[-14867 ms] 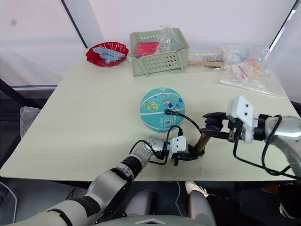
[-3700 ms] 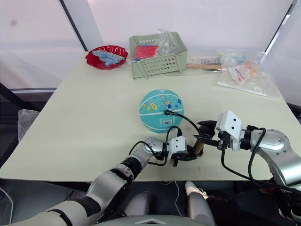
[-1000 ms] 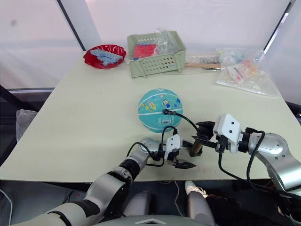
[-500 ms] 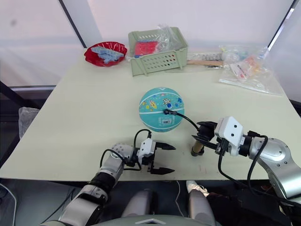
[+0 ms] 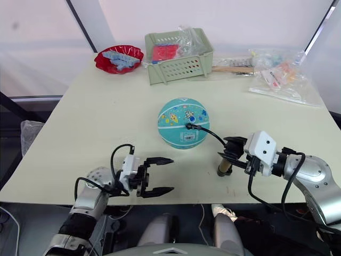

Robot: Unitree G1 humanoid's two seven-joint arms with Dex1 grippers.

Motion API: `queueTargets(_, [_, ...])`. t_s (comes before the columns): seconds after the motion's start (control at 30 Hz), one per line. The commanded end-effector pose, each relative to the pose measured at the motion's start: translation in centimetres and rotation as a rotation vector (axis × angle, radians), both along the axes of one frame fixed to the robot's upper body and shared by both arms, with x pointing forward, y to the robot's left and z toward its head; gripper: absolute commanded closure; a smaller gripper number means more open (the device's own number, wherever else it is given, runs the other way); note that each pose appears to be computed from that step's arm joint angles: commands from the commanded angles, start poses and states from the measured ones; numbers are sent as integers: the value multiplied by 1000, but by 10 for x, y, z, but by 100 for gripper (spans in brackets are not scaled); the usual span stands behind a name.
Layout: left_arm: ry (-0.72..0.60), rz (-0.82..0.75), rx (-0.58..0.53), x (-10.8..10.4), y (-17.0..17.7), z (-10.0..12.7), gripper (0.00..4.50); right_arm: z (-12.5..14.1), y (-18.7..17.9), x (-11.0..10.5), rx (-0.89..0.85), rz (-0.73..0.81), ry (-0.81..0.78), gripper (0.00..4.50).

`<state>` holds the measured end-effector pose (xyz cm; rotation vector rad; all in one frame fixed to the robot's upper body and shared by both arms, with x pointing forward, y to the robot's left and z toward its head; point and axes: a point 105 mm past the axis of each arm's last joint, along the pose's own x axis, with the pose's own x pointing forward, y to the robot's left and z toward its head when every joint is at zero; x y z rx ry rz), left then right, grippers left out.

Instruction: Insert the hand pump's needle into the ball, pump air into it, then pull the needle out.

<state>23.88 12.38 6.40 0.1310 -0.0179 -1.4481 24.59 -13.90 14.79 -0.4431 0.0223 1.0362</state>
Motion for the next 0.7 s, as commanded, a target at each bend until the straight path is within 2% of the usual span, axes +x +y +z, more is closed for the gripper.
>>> queueTargets(0.03, [-30, 0, -30, -5, 5, 16, 0, -9, -14, 7, -35, -68, 47, 285])
queueTargets(0.2, [-48, 10, -38, -7, 13, 29, 0, 6, -22, 9, -39, -67, 4, 285])
queueTargets(0.43, [-55, 8, -31, -7, 15, 35, 0, 22, -31, 13, -53, -89, -50, 285])
queueTargets(0.6, [-98, 76, -47, 10, 19, 43, 0, 36, -38, 14, -96, -93, -97, 285])
queueTargets(0.7, [-95, 49, -38, 5, 16, 43, 0, 49, -45, 16, -153, -95, -147, 285])
